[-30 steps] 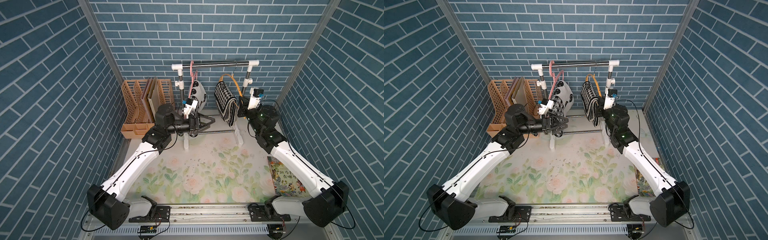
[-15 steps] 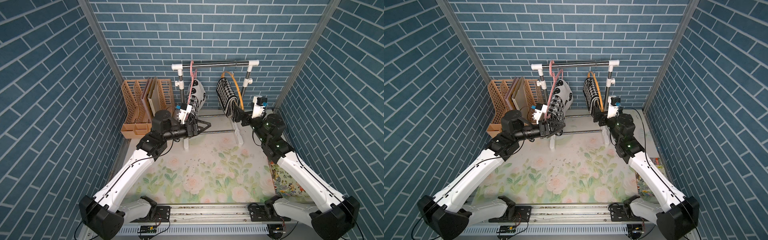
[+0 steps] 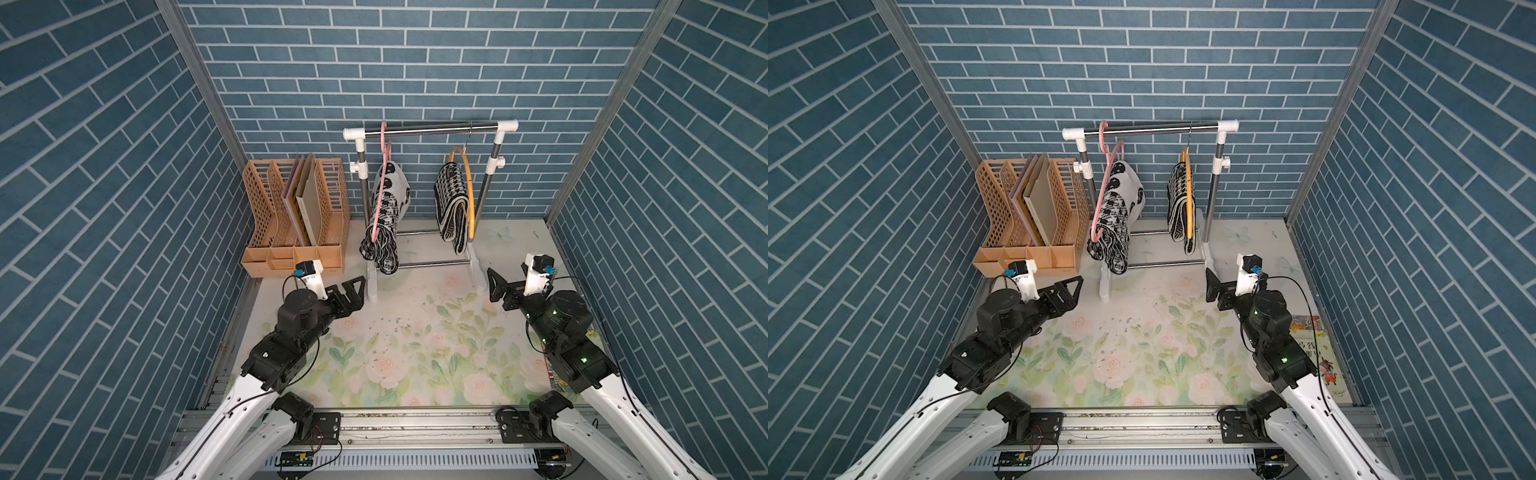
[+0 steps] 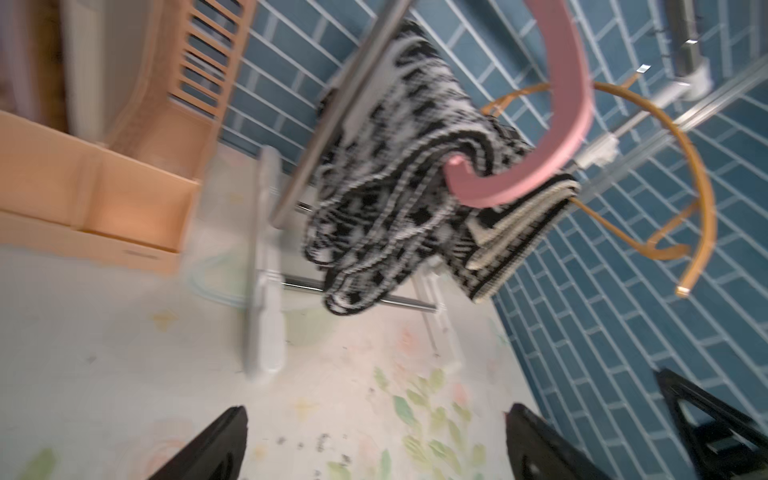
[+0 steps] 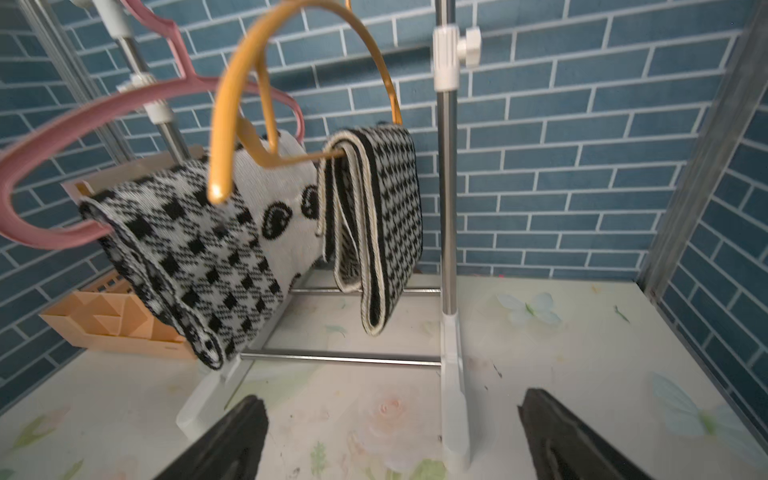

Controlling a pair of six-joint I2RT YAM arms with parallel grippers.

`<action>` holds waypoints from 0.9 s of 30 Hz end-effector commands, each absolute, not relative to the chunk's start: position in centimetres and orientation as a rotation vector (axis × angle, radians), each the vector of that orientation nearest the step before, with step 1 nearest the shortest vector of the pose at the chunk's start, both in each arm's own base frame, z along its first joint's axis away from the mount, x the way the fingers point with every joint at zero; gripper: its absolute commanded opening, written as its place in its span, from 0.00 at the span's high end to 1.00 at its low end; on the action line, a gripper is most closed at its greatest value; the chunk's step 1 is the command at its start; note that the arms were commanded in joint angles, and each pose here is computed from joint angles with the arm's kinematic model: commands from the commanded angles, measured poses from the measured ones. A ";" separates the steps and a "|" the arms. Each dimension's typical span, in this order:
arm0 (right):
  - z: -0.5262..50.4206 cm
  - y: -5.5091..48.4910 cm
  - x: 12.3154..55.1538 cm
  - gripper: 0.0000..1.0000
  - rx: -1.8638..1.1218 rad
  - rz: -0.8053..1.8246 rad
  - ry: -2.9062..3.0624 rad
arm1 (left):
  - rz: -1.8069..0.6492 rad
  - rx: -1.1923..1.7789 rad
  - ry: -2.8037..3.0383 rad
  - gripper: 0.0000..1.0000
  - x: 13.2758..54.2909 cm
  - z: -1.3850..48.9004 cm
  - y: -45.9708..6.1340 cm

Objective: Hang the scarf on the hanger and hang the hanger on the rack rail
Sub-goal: Reset both arms

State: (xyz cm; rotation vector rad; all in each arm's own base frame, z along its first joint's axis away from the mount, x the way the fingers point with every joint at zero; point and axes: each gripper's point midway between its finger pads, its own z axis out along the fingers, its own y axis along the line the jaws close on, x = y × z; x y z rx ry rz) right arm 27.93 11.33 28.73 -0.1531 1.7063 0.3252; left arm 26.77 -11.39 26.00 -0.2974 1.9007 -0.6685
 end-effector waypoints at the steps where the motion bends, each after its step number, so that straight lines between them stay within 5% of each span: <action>1: 23.9 9.1 28.8 0.01 -0.040 0.199 1.811 | -0.226 -0.404 1.846 0.00 27.7 23.0 -5.2; 10: 15.7 3.8 31.9 0.01 0.059 -0.221 1.831 | 0.344 -0.225 1.898 0.00 32.8 16.9 -2.9; 27: 14.3 -2.1 36.1 0.02 0.130 -0.174 1.632 | 0.214 -0.163 1.772 0.00 39.7 13.0 1.9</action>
